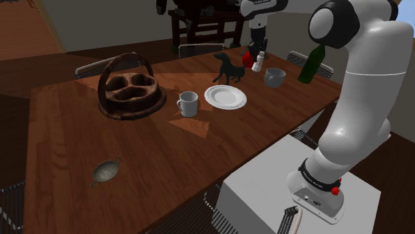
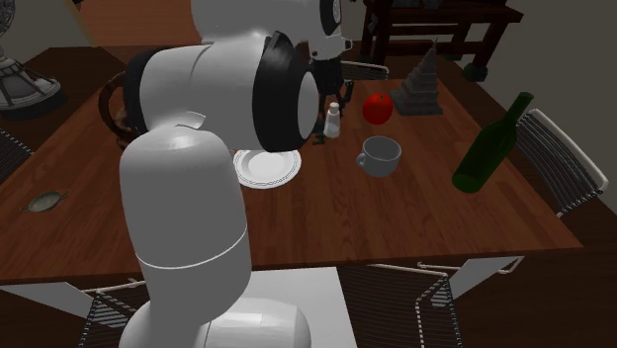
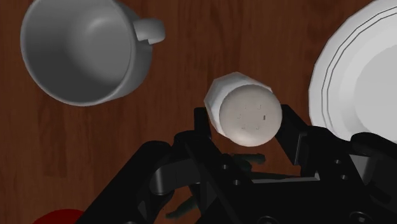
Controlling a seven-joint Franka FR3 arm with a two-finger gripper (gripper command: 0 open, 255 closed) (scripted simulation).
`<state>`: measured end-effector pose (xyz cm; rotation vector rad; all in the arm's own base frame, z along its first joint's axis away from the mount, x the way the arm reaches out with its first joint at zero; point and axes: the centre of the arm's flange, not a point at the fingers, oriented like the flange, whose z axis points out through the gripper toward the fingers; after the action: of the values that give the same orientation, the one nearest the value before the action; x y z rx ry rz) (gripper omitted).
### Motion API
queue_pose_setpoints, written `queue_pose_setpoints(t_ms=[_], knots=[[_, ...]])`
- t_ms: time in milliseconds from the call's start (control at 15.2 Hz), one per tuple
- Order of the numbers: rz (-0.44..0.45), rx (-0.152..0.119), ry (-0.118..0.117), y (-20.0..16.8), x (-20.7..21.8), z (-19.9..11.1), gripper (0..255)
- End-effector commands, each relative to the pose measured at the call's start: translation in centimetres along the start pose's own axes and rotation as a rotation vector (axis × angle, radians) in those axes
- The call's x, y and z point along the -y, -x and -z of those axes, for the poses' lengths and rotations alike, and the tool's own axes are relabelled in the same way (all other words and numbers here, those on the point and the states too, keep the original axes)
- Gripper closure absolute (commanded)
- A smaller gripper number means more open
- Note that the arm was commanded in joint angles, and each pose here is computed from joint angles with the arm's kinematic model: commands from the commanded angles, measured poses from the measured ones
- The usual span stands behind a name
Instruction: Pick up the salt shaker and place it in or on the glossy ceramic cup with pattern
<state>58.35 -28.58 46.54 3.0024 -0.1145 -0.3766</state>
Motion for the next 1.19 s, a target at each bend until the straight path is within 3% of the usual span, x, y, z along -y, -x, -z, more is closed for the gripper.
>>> queue_pose_setpoints(t_ms=[0, 396, 1122], knots=[[0.000, 0.000, 0.000, 0.4, -0.1, 1.1, 255], [0.000, 0.000, 0.000, 1.1, -0.4, 3.9, 255], [0.000, 0.000, 0.000, 5.8, -14.1, 2.4, 255]])
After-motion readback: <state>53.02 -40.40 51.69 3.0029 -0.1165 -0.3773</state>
